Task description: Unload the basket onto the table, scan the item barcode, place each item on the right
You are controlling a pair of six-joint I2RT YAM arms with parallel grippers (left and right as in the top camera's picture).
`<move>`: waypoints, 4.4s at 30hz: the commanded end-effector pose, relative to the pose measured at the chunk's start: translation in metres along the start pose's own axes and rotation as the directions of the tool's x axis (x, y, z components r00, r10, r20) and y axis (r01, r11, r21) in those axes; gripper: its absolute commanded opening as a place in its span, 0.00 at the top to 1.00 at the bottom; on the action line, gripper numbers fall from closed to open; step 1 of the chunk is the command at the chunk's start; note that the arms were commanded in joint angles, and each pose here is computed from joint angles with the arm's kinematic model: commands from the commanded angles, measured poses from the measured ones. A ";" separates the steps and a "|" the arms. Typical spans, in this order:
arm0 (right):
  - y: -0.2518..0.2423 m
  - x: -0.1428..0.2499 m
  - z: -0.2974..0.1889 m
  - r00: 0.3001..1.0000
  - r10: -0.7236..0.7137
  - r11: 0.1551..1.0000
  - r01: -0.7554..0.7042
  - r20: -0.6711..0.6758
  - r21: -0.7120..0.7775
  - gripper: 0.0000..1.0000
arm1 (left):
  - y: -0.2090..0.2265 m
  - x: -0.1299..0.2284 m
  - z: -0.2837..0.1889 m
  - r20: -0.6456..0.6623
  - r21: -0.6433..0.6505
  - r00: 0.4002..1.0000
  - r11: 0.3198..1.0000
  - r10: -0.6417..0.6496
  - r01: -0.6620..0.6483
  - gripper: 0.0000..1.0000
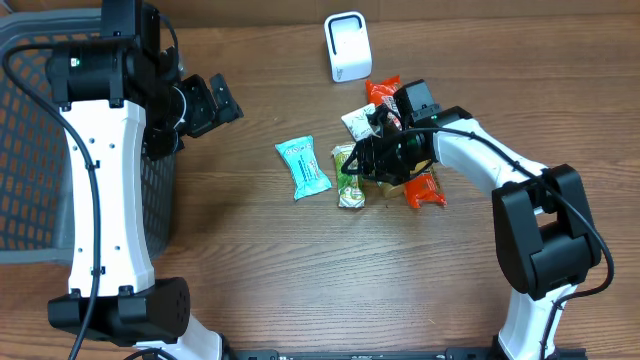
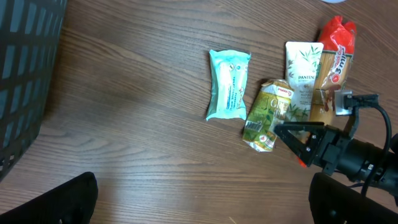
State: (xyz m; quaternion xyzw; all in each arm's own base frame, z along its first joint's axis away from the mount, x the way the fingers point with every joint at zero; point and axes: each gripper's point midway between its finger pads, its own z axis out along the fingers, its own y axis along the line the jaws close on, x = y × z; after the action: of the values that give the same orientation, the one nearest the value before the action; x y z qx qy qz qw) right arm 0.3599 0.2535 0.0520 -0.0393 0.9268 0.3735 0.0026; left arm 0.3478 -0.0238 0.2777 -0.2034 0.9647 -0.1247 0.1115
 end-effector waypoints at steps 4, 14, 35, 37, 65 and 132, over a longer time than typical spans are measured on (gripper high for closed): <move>-0.021 -0.002 -0.001 0.995 0.094 0.991 -0.097 0.041 0.096 0.49 | -0.002 0.001 0.000 0.001 -0.003 1.000 1.000 0.027 -0.027 0.00; -0.027 0.000 0.006 0.996 0.074 0.986 -0.082 0.056 0.144 0.54 | -0.002 0.001 0.000 0.001 -0.003 1.000 1.000 0.027 -0.027 0.00; -0.011 -0.050 -0.040 0.974 -0.143 0.920 0.064 0.178 0.387 0.96 | -0.002 0.001 0.000 0.001 -0.003 1.000 1.000 0.027 -0.027 0.00; -0.001 -0.069 -0.061 0.947 -0.225 0.855 0.080 0.228 0.512 0.96 | -0.002 0.001 0.000 0.001 -0.003 1.000 1.000 0.027 -0.027 0.00; -0.107 -0.088 -0.220 0.858 -0.366 0.146 -0.330 0.361 0.933 0.96 | -0.002 0.001 0.000 0.001 -0.003 1.000 1.000 0.027 -0.027 0.00; -0.177 -0.046 -0.158 0.918 0.150 0.600 -0.380 0.368 0.704 0.00 | -0.002 0.001 0.000 0.001 -0.003 1.000 1.000 0.027 -0.027 0.00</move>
State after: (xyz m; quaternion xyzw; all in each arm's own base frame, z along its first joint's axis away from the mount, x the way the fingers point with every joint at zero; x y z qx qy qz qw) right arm 0.4245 0.0284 0.0603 0.1382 0.9855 -0.0294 0.0936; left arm 0.3478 -0.0238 0.2777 -0.2035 0.9647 -0.1247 0.1115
